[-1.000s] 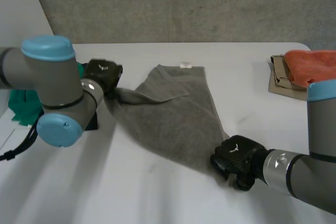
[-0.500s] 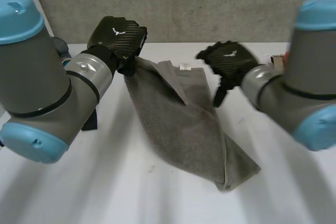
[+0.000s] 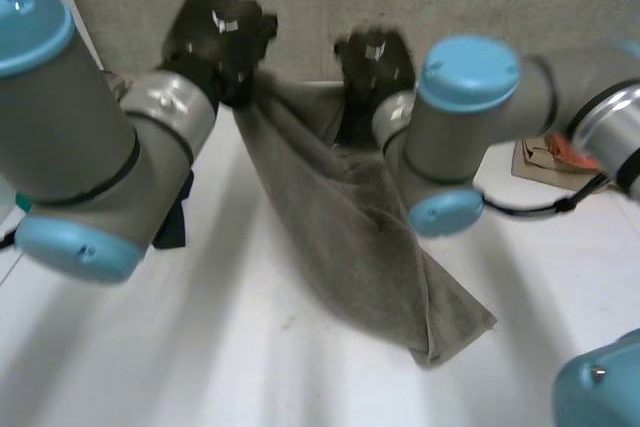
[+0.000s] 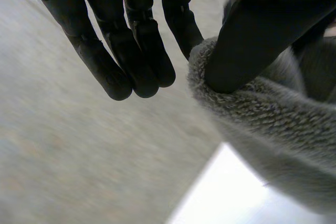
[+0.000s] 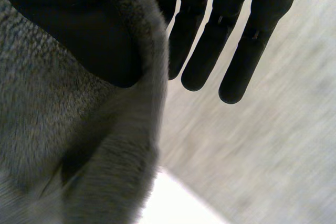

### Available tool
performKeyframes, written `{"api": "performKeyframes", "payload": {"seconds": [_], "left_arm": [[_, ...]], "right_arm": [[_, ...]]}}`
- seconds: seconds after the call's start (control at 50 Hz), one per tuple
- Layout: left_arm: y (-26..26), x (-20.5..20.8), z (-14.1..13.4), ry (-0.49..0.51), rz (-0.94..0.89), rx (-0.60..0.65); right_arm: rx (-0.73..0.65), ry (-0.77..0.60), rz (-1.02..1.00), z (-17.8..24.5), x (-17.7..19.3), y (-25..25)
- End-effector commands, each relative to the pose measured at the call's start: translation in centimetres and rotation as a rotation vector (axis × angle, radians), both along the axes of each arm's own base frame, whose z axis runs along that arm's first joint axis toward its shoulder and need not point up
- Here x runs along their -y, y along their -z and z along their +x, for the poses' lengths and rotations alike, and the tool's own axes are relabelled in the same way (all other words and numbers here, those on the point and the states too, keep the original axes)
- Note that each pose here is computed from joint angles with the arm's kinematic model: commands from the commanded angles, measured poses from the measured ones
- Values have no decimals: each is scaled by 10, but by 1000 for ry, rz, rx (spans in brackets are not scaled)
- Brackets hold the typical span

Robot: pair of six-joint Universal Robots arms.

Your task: Fold the laundry.

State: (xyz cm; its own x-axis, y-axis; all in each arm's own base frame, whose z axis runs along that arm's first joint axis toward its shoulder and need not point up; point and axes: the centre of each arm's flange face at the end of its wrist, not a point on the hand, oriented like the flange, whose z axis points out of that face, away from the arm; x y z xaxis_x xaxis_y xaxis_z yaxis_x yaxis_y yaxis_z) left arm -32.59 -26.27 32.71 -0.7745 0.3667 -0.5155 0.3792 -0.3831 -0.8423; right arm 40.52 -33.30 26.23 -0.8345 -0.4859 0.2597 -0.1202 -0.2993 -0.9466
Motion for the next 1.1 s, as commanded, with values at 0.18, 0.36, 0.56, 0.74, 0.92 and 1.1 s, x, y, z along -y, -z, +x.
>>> {"api": "performKeyframes", "payload": {"seconds": [0.18,0.36,0.56,0.74,0.92,1.1], "left_arm": [[-100,-16,-6,-69,-267,-226],[-15,-88,-22,107,82,-196],[100,-81,-39,84,405,-82],[57,-45,3,18,385,-141],[103,-24,52,-75,572,-2],[149,-5,70,-92,559,174]], "right_arm": [[124,46,-515,-42,-3,-150],[-61,97,-250,-93,4,-94],[-245,87,71,-137,1,26],[-316,125,163,-157,0,63],[-336,133,197,-162,-1,73],[-344,122,210,-159,-3,79]]}}
